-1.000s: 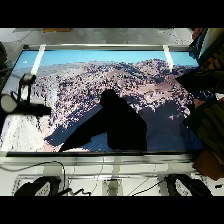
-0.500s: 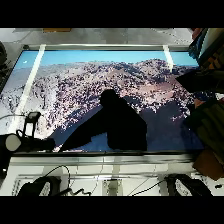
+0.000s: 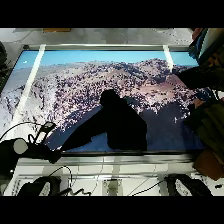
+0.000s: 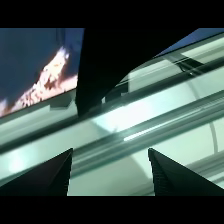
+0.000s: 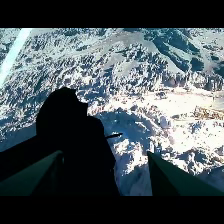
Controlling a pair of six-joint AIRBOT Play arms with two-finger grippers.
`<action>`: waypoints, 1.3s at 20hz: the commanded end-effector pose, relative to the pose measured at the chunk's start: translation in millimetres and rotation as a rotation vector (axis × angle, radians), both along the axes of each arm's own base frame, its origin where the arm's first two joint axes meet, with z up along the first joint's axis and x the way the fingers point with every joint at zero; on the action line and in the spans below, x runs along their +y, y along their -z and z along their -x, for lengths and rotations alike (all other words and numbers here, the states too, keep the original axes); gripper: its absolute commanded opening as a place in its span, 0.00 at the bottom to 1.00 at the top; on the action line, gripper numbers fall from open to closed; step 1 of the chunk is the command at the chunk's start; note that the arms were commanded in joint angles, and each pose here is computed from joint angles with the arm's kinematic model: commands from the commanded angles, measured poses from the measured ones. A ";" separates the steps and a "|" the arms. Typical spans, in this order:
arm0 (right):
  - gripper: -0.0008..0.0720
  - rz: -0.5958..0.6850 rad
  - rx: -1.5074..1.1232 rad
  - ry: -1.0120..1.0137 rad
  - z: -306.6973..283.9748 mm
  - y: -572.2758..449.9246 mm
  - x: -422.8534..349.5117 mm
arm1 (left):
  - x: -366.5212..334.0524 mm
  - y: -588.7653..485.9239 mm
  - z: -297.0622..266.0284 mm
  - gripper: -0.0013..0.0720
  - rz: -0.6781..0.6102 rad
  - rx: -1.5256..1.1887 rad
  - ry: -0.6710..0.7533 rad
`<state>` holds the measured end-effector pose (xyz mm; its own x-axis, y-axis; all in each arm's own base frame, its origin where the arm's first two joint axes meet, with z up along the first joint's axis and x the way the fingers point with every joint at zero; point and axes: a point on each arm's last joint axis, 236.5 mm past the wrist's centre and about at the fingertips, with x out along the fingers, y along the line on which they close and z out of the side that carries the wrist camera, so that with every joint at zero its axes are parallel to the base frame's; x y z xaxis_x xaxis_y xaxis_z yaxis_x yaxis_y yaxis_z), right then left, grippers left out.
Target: Fold the clothes and pants, and hang the long-sleeved shirts on hangers.
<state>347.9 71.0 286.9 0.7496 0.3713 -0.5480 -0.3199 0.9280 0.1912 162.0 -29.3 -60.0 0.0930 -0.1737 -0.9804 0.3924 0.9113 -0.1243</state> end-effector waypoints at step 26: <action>0.04 0.411 0.242 0.081 13.1 78.4 -99.2 | 4.2 54.1 -54.3 0.04 -0.003 -0.035 0.011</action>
<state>354.6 7.4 252.2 0.7352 0.1355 -0.6642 -0.2320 0.9709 -0.0587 214.0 -26.3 -114.0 0.1157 -0.1767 -0.9774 0.4055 0.9067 -0.1159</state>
